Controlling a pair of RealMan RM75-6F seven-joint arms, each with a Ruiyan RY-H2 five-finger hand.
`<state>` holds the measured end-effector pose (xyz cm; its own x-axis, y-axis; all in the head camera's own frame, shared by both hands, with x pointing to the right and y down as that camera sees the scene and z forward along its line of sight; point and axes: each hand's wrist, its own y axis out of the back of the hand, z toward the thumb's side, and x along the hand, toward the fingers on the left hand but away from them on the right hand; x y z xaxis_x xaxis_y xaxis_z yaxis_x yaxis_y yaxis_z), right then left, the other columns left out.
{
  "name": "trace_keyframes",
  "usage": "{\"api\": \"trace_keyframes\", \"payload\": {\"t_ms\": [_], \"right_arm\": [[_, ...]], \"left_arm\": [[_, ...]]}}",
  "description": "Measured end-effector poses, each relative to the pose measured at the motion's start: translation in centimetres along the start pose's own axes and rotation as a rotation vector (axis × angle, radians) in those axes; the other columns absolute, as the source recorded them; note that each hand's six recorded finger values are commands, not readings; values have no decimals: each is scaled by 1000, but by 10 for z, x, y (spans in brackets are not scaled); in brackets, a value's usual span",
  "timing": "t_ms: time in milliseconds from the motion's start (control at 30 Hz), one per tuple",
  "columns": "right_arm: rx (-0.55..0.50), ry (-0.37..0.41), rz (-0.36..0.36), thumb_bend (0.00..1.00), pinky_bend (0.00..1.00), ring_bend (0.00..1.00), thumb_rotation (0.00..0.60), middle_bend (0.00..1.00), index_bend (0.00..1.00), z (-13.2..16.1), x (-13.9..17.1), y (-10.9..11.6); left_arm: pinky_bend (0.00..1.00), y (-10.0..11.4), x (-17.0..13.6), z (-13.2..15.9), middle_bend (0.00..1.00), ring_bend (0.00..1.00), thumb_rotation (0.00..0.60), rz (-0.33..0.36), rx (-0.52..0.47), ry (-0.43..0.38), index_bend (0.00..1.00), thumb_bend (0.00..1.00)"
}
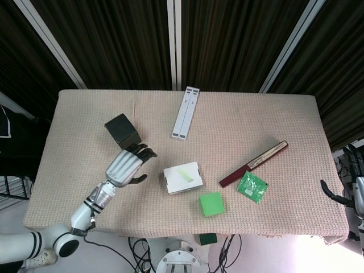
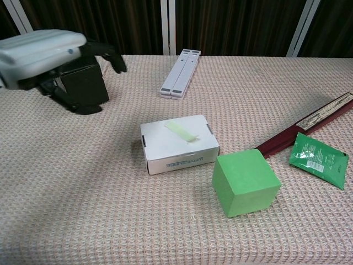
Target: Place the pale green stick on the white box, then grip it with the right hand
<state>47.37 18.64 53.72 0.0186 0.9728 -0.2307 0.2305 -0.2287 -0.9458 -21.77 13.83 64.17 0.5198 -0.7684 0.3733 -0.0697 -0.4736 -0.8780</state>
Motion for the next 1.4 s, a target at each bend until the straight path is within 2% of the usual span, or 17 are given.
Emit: {"api": "trace_keyframes", "payload": {"t_ms": [100, 200, 267, 333, 400, 467, 567, 667, 900, 1067, 1267, 1400], "right_arm": [[35, 102, 39, 381, 0, 0, 323, 0, 12, 29, -13, -6], [53, 215, 98, 576, 0, 0, 273, 0, 92, 66, -27, -16], [70, 285, 148, 731, 0, 0, 262, 5, 180, 91, -35, -26], [94, 339, 198, 810, 0, 0, 262, 29, 247, 112, -42, -35], [134, 399, 260, 894, 0, 0, 267, 58, 359, 135, -48, -49], [184, 461, 322, 935, 0, 0, 269, 41, 450, 158, -53, -63], [258, 550, 383, 980, 0, 0, 267, 21, 522, 191, -58, -84], [292, 616, 418, 996, 0, 0, 266, 13, 528, 221, -62, -104], [253, 677, 488, 1000, 0, 0, 265, 0, 528, 270, -61, -147], [248, 684, 491, 1000, 0, 0, 261, 0, 514, 283, -63, -170], [248, 648, 500, 1000, 0, 0, 257, 0, 409, 281, -68, -192], [231, 634, 515, 1000, 0, 0, 259, 0, 374, 279, -68, -202]], "left_arm": [[241, 6, -41, -36, 256, 179, 600, 4, 16, 113, 299, 40], [241, 11, -71, -59, 256, 178, 600, 15, 10, 189, 301, 27], [241, 14, -87, -70, 255, 178, 600, 30, -12, 230, 302, 25], [242, 17, -100, -80, 255, 178, 600, 44, -32, 257, 302, 25], [242, 20, -109, -88, 255, 178, 600, 59, -45, 277, 302, 25], [242, 23, -120, -97, 255, 178, 600, 75, -56, 301, 302, 25], [242, 24, -131, -109, 254, 178, 600, 88, -63, 330, 302, 25], [242, 25, -137, -117, 254, 178, 600, 95, -73, 348, 302, 25], [241, 22, -147, -133, 253, 177, 600, 93, -87, 386, 302, 25], [241, 22, -149, -138, 253, 178, 600, 93, -92, 394, 302, 25], [241, 21, -151, -143, 253, 177, 600, 95, -92, 405, 302, 25], [241, 20, -154, -146, 253, 178, 600, 95, -93, 413, 302, 25]]}}
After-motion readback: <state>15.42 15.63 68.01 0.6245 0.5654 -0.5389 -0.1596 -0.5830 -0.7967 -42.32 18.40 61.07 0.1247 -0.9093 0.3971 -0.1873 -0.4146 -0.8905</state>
